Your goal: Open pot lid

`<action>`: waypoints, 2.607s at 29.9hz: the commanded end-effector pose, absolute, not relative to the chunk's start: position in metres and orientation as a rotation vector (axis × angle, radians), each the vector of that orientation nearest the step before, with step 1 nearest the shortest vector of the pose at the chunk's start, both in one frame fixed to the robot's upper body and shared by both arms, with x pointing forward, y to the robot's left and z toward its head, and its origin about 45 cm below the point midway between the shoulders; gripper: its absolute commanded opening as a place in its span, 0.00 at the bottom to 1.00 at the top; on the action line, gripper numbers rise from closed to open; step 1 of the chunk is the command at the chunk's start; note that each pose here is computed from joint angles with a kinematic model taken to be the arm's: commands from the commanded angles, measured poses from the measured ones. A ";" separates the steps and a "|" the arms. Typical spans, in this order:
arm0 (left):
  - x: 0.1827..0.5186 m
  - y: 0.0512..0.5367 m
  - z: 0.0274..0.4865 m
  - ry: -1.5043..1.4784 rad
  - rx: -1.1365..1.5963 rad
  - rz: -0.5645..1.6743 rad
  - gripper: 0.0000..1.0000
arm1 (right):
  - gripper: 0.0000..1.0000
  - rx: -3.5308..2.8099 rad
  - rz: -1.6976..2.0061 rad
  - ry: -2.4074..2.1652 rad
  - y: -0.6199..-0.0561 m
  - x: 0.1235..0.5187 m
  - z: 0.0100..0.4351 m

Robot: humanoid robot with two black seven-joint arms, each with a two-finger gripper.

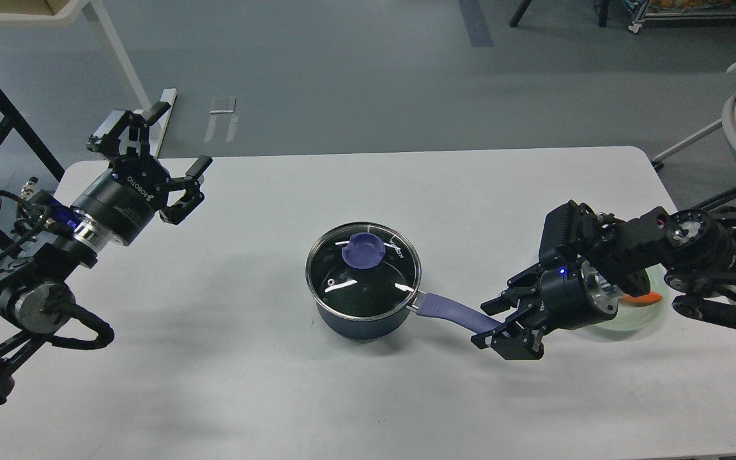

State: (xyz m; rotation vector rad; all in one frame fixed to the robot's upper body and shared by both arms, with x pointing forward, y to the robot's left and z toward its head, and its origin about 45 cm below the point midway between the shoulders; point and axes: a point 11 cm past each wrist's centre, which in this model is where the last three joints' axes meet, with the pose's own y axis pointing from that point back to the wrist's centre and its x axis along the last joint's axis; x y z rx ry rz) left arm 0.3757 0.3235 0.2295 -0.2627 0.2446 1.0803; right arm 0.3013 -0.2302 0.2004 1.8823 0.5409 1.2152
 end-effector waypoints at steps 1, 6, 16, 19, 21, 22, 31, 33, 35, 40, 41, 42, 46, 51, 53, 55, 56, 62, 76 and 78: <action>0.375 0.321 0.230 0.244 -0.263 1.073 0.99 | 0.52 1.891 1.206 0.542 -0.231 0.299 0.197; 0.375 0.318 0.229 0.236 -0.255 1.063 0.99 | 0.51 1.893 1.195 0.546 -0.233 0.297 0.195; 0.377 0.296 0.246 -0.011 -0.107 0.918 0.99 | 0.35 1.893 1.199 0.542 -0.233 0.298 0.195; 0.381 0.282 0.256 -0.157 -0.007 0.829 0.99 | 0.32 1.893 1.199 0.542 -0.233 0.298 0.195; 0.383 0.270 0.266 -0.284 0.071 0.754 0.99 | 0.31 1.893 1.199 0.542 -0.233 0.298 0.195; 0.384 0.264 0.269 -0.353 0.116 0.712 0.99 | 0.31 1.893 1.199 0.542 -0.233 0.298 0.195; 0.359 0.189 0.287 -0.979 0.384 0.312 0.99 | 0.31 1.888 1.193 0.533 -0.235 0.300 0.194; 0.348 0.171 0.278 -1.059 0.404 0.222 0.99 | 0.31 1.888 1.193 0.533 -0.235 0.300 0.194; 0.341 0.160 0.269 -1.136 0.430 0.145 0.99 | 0.31 1.888 1.193 0.533 -0.235 0.300 0.194; 0.339 0.144 0.240 -1.317 0.492 -0.003 0.99 | 0.31 1.889 1.191 0.533 -0.235 0.300 0.194; 0.340 0.141 0.235 -1.334 0.500 -0.018 0.99 | 0.31 1.889 1.191 0.533 -0.235 0.300 0.194; 0.342 0.139 0.231 -1.344 0.509 -0.029 0.99 | 0.31 1.889 1.191 0.533 -0.235 0.300 0.194; 0.350 0.129 0.216 -1.369 0.541 -0.053 0.99 | 0.31 1.889 1.194 0.534 -0.234 0.300 0.194; 0.360 0.126 0.203 -1.364 0.578 -0.052 0.99 | 0.31 1.890 1.192 0.535 -0.234 0.300 0.194; 0.363 0.126 0.198 -1.355 0.590 -0.048 0.99 | 0.31 1.889 1.194 0.534 -0.234 0.300 0.194; 0.363 0.129 0.195 -1.347 0.598 -0.046 0.99 | 0.31 1.890 1.193 0.533 -0.234 0.300 0.194; 0.362 0.130 0.192 -1.340 0.604 -0.047 0.99 | 0.31 1.891 1.191 0.533 -0.234 0.300 0.194; 0.357 0.134 0.180 -1.317 0.623 -0.074 0.99 | 0.31 1.891 1.191 0.533 -0.234 0.300 0.194; 0.357 0.144 0.177 -1.319 0.626 -0.050 0.40 | 0.32 1.890 1.193 0.533 -0.234 0.300 0.194; 0.357 0.143 0.179 -1.322 0.624 -0.049 0.30 | 0.32 1.891 1.193 0.534 -0.234 0.300 0.194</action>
